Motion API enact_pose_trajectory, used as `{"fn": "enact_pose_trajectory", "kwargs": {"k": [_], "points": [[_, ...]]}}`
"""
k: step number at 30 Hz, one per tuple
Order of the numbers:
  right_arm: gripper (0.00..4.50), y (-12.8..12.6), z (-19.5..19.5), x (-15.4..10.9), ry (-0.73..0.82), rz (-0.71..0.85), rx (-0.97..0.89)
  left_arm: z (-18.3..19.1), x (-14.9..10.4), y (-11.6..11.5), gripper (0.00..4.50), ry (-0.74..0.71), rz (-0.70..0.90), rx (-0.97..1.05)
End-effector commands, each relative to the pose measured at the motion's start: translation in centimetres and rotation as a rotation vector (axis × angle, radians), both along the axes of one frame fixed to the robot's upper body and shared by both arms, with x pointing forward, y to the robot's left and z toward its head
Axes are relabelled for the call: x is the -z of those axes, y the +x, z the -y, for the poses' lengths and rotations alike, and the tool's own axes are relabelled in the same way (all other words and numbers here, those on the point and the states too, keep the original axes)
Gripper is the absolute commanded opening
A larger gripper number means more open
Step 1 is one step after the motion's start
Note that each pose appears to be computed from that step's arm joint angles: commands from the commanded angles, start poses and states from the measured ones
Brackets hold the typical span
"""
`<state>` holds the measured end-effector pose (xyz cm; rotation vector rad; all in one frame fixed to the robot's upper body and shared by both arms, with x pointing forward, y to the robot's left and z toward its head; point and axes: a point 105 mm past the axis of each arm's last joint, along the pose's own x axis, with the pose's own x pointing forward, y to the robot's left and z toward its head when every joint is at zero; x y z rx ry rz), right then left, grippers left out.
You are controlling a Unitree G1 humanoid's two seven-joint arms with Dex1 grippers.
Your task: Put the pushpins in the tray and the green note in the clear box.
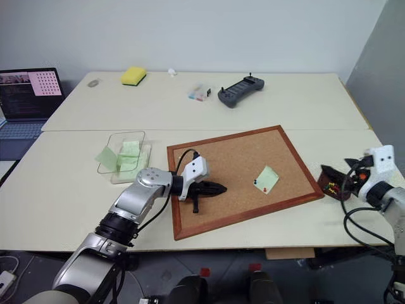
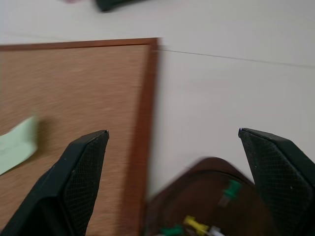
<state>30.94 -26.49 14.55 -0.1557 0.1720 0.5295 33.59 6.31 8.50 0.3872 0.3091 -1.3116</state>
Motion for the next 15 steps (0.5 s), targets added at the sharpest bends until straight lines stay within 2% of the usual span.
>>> {"fn": "enact_pose_trajectory", "kwargs": {"k": [1,7,15], "points": [[4.48,-1.3,-4.9,-1.1,-0.090,0.082,-0.268,0.2,1.1,-0.5,0.00,0.037,-0.031,0.016],[4.48,-3.3,-10.5,0.0,-0.077,0.070,-0.547,0.1,1.1,-0.6,0.00,0.040,-0.036,0.015],[4.48,-1.7,-11.7,2.8,-0.057,-0.009,-0.577,-0.1,1.0,-0.4,0.00,0.045,-0.032,0.011]]}}
